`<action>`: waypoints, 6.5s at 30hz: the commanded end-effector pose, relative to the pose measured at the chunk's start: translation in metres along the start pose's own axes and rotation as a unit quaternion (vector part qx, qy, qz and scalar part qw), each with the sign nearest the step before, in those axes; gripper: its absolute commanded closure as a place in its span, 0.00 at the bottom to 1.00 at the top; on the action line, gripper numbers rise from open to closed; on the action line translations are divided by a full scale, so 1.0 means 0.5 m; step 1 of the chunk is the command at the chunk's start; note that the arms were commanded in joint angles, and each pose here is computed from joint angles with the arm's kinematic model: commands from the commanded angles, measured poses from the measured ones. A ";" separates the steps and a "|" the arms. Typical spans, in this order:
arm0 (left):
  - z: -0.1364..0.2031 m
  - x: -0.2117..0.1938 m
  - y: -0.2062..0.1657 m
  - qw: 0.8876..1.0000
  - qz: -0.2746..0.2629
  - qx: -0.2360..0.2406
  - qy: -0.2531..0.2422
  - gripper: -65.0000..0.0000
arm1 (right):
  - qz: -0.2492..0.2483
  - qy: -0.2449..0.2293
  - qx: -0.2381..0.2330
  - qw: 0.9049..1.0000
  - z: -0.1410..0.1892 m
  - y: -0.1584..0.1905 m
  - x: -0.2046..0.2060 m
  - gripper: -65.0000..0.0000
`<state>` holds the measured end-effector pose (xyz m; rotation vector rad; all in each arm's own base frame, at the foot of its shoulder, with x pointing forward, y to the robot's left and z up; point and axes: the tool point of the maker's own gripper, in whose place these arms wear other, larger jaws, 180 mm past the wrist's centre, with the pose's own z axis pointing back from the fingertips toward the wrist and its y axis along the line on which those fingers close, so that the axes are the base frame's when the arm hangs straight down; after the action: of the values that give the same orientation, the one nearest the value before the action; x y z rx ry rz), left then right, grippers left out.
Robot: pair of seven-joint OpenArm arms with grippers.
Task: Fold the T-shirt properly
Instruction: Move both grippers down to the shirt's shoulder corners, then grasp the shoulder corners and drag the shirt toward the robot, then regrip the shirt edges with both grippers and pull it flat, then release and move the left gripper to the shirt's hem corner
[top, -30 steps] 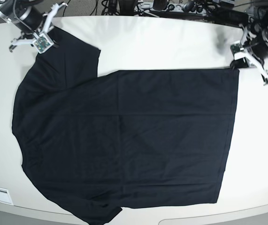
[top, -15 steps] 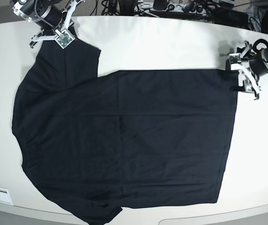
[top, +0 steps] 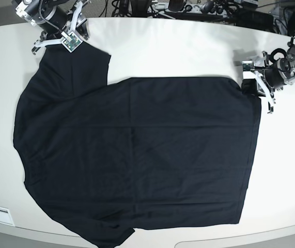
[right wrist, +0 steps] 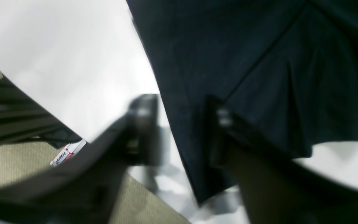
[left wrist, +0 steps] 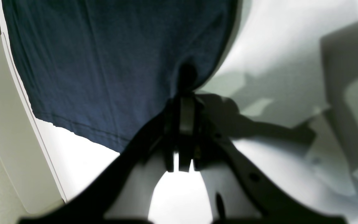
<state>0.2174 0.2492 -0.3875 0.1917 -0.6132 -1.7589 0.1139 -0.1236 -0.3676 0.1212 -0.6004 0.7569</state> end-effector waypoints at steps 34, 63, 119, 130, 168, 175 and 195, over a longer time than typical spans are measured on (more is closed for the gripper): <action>0.151 0.102 -0.056 0.994 -0.048 -0.099 -0.008 1.00 | 0.054 0.153 -0.067 0.985 0.155 -0.085 -0.135 1.00; 0.205 0.184 0.095 0.972 -0.155 0.163 0.060 1.00 | 0.122 0.045 -0.191 0.973 0.180 -0.246 -0.018 1.00; 0.075 0.055 0.262 0.908 0.250 0.335 0.011 1.00 | -0.056 -0.083 -0.255 0.962 0.103 -0.443 0.079 1.00; -0.026 0.102 0.227 0.919 0.339 0.191 -0.057 1.00 | -0.092 -0.033 -0.142 0.985 0.019 -0.370 0.027 1.00; 0.025 0.163 -0.147 0.944 0.300 -0.107 0.080 1.00 | -0.094 0.161 -0.095 0.978 0.072 -0.247 -0.191 1.00; 0.032 0.158 -0.085 0.958 0.271 -0.037 0.088 1.00 | -0.085 0.143 -0.099 0.981 0.074 -0.249 -0.162 0.93; 0.203 -0.008 0.400 0.829 0.412 0.377 -0.023 1.00 | -0.006 0.032 -0.249 0.968 0.141 -0.320 0.004 0.89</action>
<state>0.3428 0.2522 -0.2128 0.3418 -1.1763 -0.6029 0.1844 -0.2611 -0.3005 -0.3431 -0.6772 0.5632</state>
